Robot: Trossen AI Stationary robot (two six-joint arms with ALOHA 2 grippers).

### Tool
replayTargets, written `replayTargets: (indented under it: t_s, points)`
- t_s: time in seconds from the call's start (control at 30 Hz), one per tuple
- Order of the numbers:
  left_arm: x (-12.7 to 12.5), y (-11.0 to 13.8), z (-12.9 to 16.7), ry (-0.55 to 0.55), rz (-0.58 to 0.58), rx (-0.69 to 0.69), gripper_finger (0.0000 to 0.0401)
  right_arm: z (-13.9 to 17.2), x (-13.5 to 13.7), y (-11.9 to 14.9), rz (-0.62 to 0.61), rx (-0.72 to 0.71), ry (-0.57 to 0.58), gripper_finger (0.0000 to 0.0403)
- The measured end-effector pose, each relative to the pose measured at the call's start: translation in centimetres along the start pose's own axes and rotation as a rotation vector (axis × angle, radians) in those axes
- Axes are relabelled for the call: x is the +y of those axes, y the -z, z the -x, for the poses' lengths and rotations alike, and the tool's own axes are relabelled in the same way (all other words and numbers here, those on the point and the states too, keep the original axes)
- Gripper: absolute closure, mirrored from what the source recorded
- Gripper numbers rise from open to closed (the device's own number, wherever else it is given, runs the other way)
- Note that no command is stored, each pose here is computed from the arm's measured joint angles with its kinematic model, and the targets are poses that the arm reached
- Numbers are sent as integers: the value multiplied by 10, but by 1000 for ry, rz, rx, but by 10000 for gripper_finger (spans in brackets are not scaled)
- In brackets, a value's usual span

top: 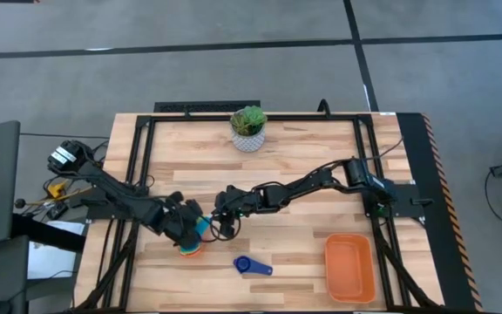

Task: Nest measuring cups in basket
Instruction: Stack the blue measuring cup on top of the green measuring cup

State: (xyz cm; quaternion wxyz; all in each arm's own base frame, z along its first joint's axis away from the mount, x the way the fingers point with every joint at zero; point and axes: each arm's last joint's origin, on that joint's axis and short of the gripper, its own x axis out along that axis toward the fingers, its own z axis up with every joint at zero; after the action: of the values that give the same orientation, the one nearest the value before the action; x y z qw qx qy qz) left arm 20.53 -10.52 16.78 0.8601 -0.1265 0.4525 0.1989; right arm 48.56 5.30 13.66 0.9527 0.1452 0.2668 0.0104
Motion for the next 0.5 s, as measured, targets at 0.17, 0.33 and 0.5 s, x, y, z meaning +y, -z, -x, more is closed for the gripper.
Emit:
replayTargets:
  t_s: [0.17, 0.33, 0.5]
  points:
    - [-2, -4, -1, 51, -28, 7, 401, 0, 0, 0, 16, 2, 0, 285]
    - [-9, -9, -1, 160, -96, 2, 401, 6, 1, -2, 26, 38, 12, 285]
    - [-17, -13, 0, 268, -148, -11, 401, 26, 6, -15, 68, 90, 34, 285]
